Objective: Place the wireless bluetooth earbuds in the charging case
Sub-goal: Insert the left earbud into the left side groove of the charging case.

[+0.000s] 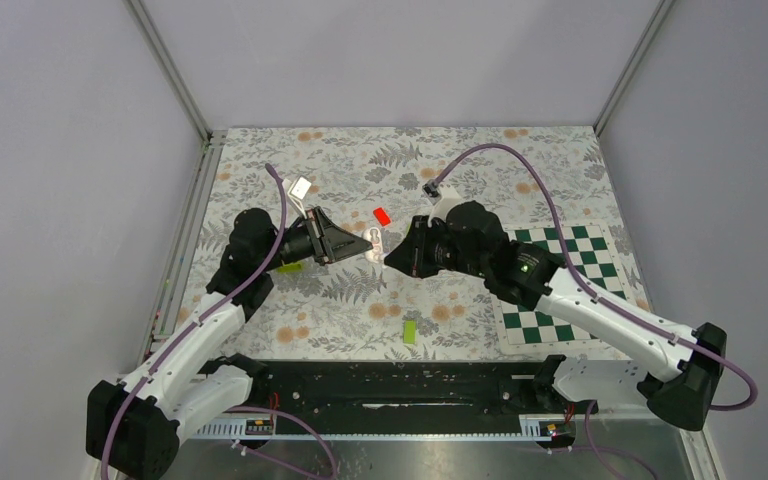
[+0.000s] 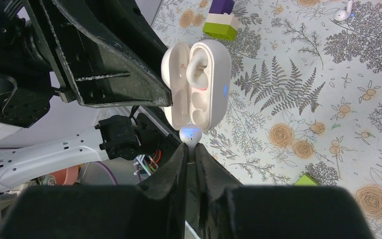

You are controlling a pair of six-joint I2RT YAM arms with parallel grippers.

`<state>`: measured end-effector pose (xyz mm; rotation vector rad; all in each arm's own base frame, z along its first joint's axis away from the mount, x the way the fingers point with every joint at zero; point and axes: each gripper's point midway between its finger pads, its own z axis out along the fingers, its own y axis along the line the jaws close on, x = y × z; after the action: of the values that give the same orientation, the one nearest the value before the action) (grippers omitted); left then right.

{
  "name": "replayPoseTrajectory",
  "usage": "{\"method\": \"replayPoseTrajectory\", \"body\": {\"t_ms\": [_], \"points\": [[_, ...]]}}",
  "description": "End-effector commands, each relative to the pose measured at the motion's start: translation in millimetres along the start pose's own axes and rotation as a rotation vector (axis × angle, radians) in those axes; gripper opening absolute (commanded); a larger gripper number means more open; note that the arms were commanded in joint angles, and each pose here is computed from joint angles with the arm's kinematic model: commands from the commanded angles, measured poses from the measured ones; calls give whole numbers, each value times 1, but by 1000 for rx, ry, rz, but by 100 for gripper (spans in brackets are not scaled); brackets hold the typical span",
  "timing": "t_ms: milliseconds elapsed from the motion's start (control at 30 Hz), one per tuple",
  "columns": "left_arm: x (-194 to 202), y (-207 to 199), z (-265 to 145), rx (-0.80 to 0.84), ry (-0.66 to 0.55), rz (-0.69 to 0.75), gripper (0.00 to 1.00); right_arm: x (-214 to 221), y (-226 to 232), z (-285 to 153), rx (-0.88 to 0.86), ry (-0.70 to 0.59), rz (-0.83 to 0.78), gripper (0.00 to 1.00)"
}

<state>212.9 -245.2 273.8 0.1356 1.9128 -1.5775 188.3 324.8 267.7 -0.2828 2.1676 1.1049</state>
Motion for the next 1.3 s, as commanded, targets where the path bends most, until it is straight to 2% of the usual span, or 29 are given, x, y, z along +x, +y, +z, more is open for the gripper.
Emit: {"method": "replayPoseTrajectory", "body": {"t_ms": [0,533,1267], "points": [[-11,-15,1,46,-39,54,0,-21,18,1,-30,-70,-7,0],[-7,-11,1,34,-25,57,0,-34,4,13,67,-108,-27,0],[-12,-14,4,40,-31,57,0,-21,-10,23,143,-66,-53,0]]}}
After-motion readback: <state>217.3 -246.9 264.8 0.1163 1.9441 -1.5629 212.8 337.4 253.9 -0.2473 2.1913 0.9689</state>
